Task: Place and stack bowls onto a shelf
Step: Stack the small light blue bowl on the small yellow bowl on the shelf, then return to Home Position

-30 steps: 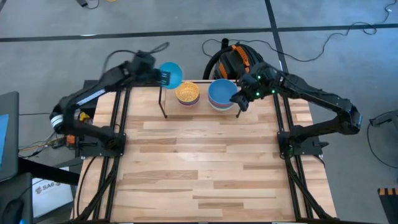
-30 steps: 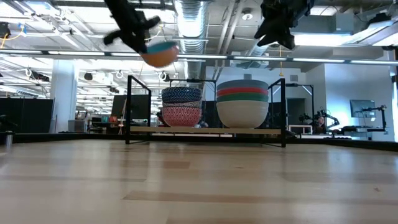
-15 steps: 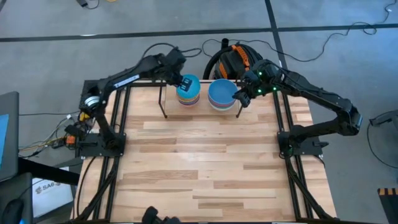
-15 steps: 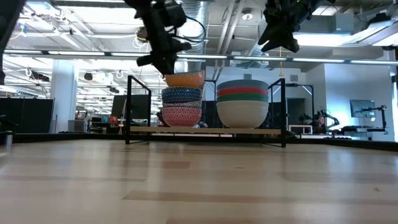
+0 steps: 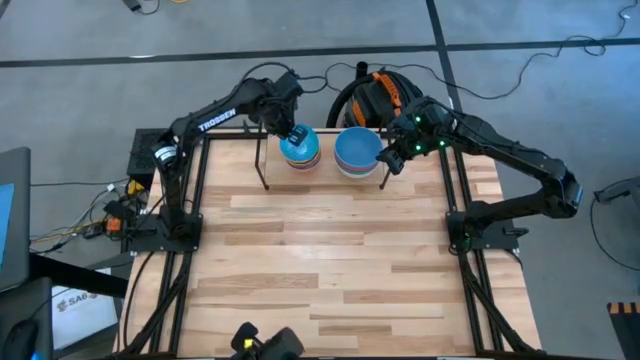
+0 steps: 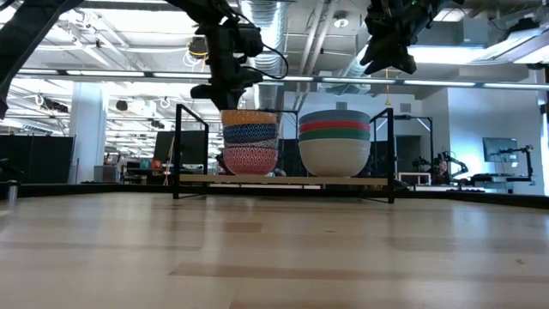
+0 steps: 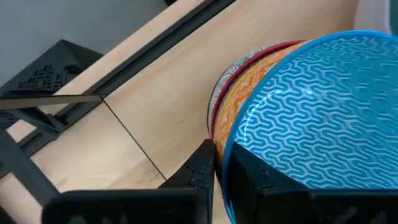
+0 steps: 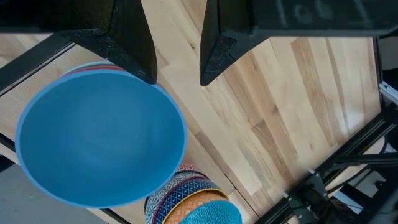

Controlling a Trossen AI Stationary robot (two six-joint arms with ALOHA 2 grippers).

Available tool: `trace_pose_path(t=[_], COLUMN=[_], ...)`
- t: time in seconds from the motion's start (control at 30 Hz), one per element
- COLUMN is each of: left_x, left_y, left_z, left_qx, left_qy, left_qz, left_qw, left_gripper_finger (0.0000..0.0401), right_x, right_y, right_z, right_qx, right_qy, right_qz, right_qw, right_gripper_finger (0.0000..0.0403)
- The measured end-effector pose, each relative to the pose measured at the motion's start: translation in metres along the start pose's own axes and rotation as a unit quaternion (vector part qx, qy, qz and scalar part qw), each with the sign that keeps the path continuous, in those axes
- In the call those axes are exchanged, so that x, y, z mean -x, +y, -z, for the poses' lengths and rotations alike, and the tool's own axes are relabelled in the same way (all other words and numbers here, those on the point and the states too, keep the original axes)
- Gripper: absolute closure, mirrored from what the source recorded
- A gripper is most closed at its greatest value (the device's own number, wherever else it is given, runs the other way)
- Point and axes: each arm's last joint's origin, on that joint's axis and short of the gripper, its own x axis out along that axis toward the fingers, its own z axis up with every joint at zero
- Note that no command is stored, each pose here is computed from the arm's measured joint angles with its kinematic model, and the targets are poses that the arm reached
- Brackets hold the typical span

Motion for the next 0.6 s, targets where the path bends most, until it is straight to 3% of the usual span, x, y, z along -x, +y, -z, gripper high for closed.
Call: trace_pose_path(t=[0.43,0.6], left_x=[0.0,0.02], left_y=[0.009,0.017], left_z=[-0.005,-0.006], left_qx=[0.033,0.036], left_qy=[-0.001,-0.022], left_qz=[0.037,0.033], left_qw=[0.999,0.999], left_gripper_finger=[0.0284,0.0255], right_x=[0.0,0.004], right_y=[0.0,0.003], right_z=[0.0,0.002], right_qx=[-0.002,-0.002], right_qy=[0.001,-0.001], right_qz=[0.0,-0.003], right_qw=[1.0,1.0], right_gripper_finger=[0.0255,0.0255])
